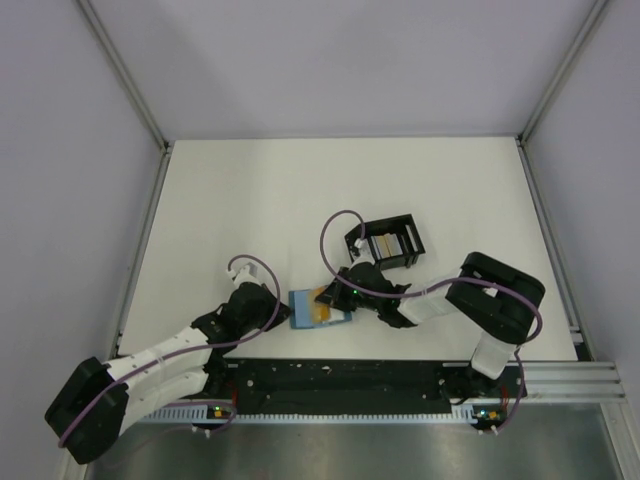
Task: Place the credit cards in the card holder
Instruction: Pick up the credit card from the card holder.
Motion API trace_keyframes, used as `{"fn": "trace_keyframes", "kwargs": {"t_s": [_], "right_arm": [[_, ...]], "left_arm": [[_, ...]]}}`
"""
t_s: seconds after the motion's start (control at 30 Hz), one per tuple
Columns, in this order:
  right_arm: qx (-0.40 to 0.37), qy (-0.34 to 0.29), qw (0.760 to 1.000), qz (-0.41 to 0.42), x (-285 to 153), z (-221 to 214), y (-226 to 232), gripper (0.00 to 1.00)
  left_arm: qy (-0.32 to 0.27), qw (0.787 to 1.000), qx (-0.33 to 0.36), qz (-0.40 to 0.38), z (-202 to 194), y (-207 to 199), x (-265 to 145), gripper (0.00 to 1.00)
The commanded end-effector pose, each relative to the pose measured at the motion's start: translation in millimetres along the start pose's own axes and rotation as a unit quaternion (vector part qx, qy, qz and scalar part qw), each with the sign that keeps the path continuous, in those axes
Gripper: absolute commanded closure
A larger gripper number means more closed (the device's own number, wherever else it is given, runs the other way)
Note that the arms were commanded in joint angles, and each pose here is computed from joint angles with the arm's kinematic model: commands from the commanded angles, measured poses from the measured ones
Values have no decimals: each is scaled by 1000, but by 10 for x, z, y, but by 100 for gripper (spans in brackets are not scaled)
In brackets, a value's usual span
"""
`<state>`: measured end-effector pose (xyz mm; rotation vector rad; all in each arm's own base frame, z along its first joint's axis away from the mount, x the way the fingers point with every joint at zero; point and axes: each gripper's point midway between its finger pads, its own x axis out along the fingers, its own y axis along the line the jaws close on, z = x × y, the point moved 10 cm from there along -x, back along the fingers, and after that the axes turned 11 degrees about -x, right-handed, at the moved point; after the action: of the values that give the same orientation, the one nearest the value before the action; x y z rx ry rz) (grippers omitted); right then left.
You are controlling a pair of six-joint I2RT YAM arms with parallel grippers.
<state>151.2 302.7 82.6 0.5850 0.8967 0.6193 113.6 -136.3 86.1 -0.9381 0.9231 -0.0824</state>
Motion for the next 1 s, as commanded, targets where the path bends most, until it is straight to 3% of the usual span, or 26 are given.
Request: {"fn": "trace_keyframes", "kwargs": {"t_s": [0.0, 0.17, 0.23, 0.37, 0.53, 0.97], "right_arm": [[-14, 25, 999, -26, -36, -98, -38, 91], [-63, -8, 996, -65, -242, 66, -22, 66], [-81, -14, 994, -71, -296, 125, 21, 61], [-96, 3, 993, -64, -310, 131, 63, 61], [-96, 29, 994, -46, -213, 89, 94, 73], [-86, 63, 994, 6, -97, 30, 219, 69]], "left_arm": [[-2, 1000, -1, -12, -11, -16, -6, 100], [-9, 1000, 0, -10, 4, -12, -13, 100], [-10, 1000, 1, -9, 4, -9, -11, 100], [-11, 1000, 5, -11, 10, -28, -12, 100], [-12, 1000, 7, -13, 19, -47, -14, 100], [-11, 1000, 8, -14, 18, -52, -15, 100]]}}
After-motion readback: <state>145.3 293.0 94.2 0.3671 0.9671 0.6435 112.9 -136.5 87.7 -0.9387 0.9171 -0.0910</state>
